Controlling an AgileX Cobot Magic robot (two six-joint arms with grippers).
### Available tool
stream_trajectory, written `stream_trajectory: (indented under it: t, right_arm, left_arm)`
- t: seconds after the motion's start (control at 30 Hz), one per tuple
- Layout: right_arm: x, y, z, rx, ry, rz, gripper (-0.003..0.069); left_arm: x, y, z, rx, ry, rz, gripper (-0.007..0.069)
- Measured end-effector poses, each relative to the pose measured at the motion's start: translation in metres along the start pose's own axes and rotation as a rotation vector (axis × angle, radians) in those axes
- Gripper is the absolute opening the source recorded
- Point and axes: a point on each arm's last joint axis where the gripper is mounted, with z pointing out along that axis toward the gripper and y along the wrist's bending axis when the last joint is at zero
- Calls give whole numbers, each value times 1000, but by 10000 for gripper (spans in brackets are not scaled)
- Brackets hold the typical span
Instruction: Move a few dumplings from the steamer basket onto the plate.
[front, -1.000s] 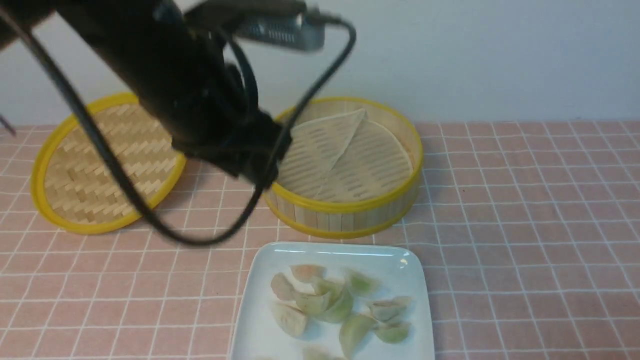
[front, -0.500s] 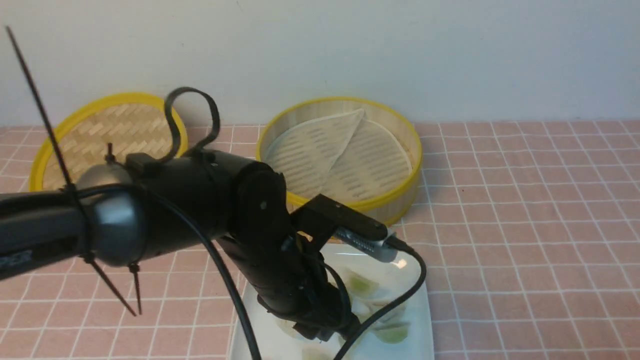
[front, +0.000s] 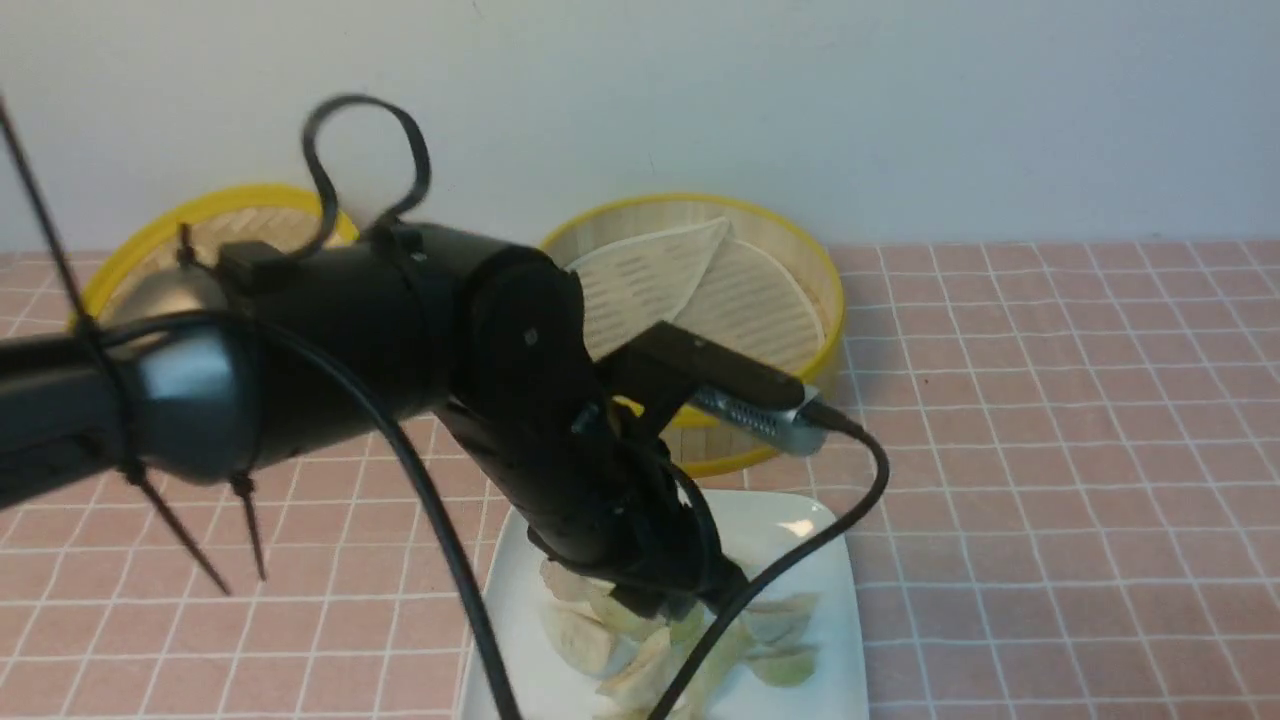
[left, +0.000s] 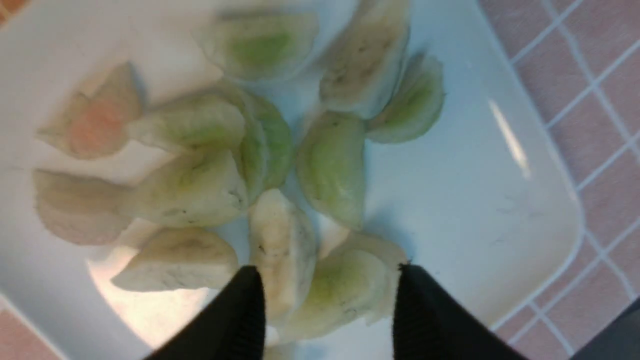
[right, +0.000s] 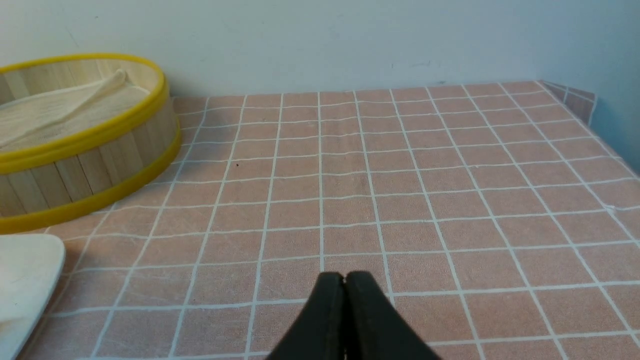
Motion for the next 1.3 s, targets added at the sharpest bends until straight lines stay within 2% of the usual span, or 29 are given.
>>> stream_trajectory:
  t: [0.03, 0.07, 0.13, 0.2, 0.27, 0.4, 0.7, 0.9, 1.3]
  right_arm:
    - [0, 0, 0, 0, 0, 0, -14]
    - [0, 0, 0, 0, 0, 0, -14]
    - [0, 0, 0, 0, 0, 0, -14]
    - [0, 0, 0, 0, 0, 0, -14]
    - [0, 0, 0, 0, 0, 0, -14]
    - [0, 0, 0, 0, 0, 0, -14]
    - [0, 0, 0, 0, 0, 0, -14]
    - [0, 0, 0, 0, 0, 0, -14]
    - [0, 0, 0, 0, 0, 0, -14]
  left_arm:
    - [0, -3, -19, -1, -51, 7, 165]
    - [1, -6, -35, -2, -96, 18, 111]
    - [7, -10, -63, -3, -182, 30, 37]
    - [20, -14, -96, -3, -317, 34, 6]
    - [38, -17, -128, -4, -488, 48, -4]
    - [77, -17, -159, -5, -728, 57, -6]
    - [148, -19, -203, 9, -1004, 93, -6]
    - [170, -19, -223, -30, -1102, 145, -6]
    - [172, -14, -217, -118, -1083, 201, -6]
